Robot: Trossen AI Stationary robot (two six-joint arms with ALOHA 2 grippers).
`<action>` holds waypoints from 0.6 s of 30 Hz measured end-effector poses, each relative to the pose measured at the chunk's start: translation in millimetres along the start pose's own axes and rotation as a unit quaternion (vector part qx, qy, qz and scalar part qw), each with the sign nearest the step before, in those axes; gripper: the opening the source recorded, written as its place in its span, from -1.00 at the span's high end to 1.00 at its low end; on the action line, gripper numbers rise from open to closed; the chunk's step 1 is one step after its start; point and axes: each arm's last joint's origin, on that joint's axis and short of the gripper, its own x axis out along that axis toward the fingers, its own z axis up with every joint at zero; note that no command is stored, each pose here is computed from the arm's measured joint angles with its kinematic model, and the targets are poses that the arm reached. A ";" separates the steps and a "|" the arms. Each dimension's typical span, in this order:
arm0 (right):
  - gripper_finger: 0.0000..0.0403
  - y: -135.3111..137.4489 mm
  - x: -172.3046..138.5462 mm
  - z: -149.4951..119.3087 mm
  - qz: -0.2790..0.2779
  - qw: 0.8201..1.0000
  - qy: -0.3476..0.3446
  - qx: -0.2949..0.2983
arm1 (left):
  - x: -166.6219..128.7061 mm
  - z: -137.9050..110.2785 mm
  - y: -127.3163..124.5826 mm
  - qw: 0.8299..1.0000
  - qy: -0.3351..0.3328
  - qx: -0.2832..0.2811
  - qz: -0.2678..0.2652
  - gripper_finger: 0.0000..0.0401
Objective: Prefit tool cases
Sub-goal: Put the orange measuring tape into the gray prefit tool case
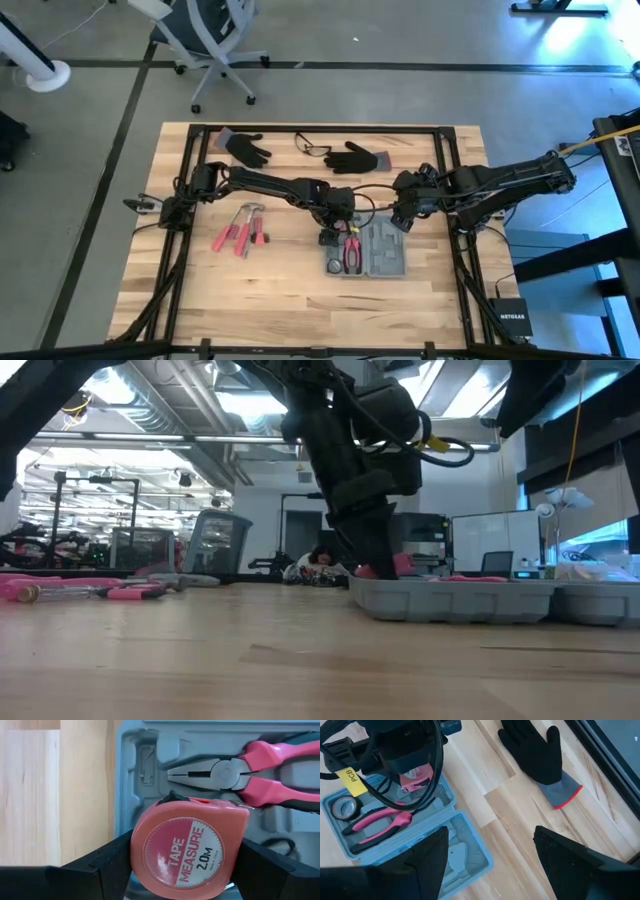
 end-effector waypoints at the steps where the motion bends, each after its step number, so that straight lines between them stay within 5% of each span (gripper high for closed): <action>1: -0.40 0.0 0.0 0.0 0.000 1.000 0.000 0.000 | 0.1 0.1 0.0 1.000 -0.001 0.001 0.000 -0.41; 10: -0.40 -0.2 0.0 0.2 -0.003 1.000 -0.003 -0.001 | 0.2 0.0 -3.2 1.000 -0.002 0.003 -0.028 -0.43; 18: -0.40 -0.2 0.0 0.2 -0.004 1.000 -0.003 -0.001 | 0.2 0.2 -4.6 0.999 -0.003 -0.003 -0.044 -0.77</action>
